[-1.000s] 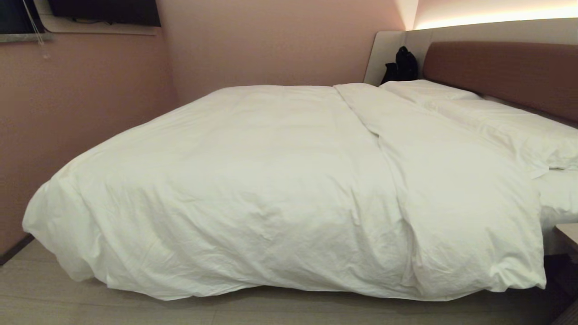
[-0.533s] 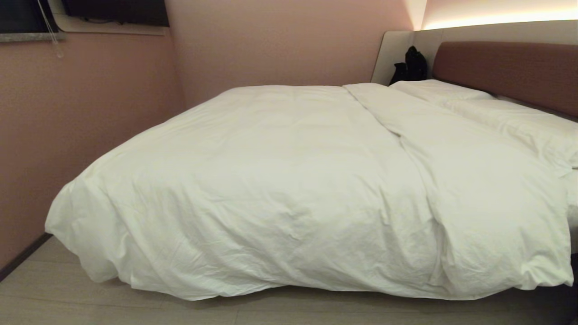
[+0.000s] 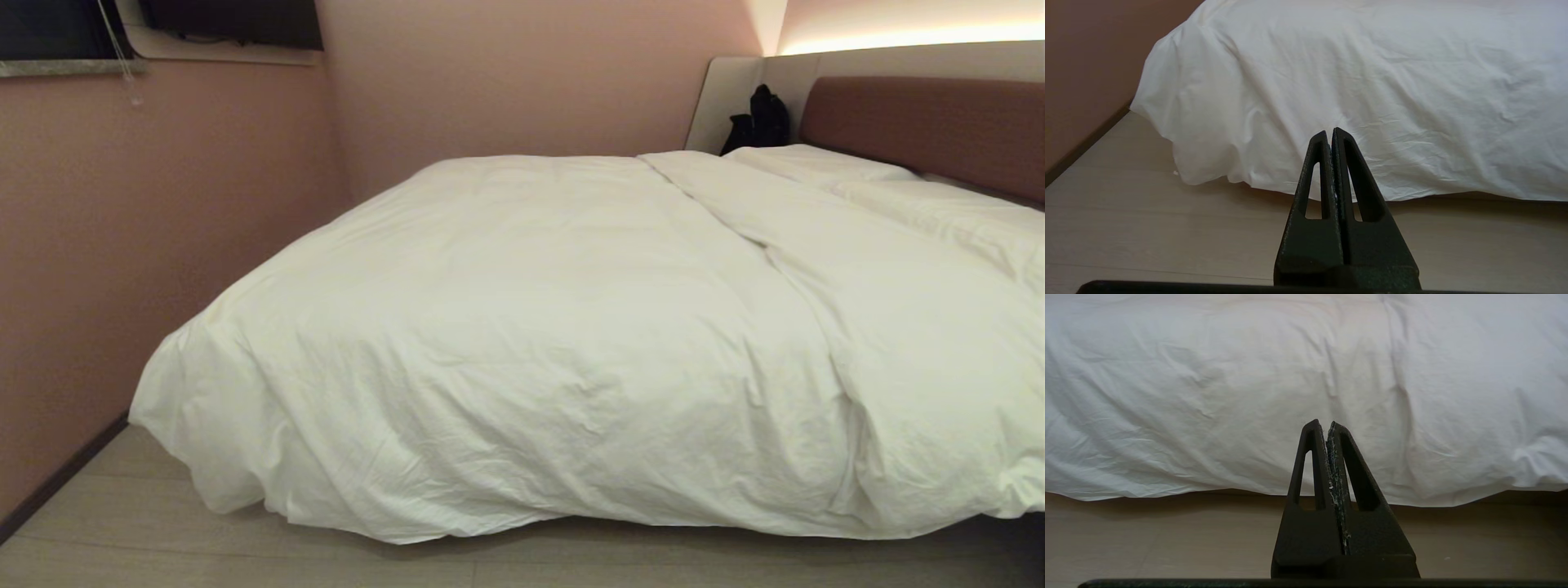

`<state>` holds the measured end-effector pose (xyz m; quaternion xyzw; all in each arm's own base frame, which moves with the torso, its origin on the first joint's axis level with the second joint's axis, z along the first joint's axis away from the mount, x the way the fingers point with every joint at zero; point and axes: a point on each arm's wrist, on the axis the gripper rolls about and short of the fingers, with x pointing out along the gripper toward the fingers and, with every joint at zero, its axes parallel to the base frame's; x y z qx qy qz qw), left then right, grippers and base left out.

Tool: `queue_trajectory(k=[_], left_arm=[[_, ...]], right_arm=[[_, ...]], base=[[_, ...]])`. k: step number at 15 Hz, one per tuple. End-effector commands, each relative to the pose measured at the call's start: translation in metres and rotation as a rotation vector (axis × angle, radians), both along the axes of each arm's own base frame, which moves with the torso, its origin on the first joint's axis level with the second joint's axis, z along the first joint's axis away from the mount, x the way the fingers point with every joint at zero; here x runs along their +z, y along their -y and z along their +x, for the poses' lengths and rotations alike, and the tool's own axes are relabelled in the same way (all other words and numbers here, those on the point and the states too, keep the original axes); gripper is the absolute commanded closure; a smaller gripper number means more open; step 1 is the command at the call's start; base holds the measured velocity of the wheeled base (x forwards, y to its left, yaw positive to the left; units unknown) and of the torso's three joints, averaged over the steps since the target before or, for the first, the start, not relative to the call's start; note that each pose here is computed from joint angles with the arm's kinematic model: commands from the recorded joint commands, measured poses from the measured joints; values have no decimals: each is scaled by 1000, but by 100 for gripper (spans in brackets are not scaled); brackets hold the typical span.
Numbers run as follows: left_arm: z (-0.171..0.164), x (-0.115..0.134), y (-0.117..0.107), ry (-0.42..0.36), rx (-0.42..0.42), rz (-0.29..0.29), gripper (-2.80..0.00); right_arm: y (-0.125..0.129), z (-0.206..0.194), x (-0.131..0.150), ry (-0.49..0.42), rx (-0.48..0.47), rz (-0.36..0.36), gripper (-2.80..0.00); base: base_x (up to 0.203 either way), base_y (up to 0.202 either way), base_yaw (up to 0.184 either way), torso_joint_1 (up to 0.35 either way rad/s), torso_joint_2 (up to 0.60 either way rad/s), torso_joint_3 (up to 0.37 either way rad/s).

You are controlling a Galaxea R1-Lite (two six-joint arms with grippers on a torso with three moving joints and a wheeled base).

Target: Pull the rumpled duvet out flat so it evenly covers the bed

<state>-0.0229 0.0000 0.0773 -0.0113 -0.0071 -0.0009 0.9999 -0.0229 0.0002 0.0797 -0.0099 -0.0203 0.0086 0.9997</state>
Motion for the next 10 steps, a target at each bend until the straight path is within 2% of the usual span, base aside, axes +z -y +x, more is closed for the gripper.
queue_trajectory(k=[1, 10], left_arm=[[0, 0, 0, 0, 0, 0, 0], [0, 0, 0, 1, 5, -1, 0]], right_arm=[[0, 0, 0, 1, 1, 0, 0], [0, 0, 0, 1, 1, 0, 0]], base=[[0, 192, 1, 2, 2, 7], [0, 195, 0, 3, 4, 2]])
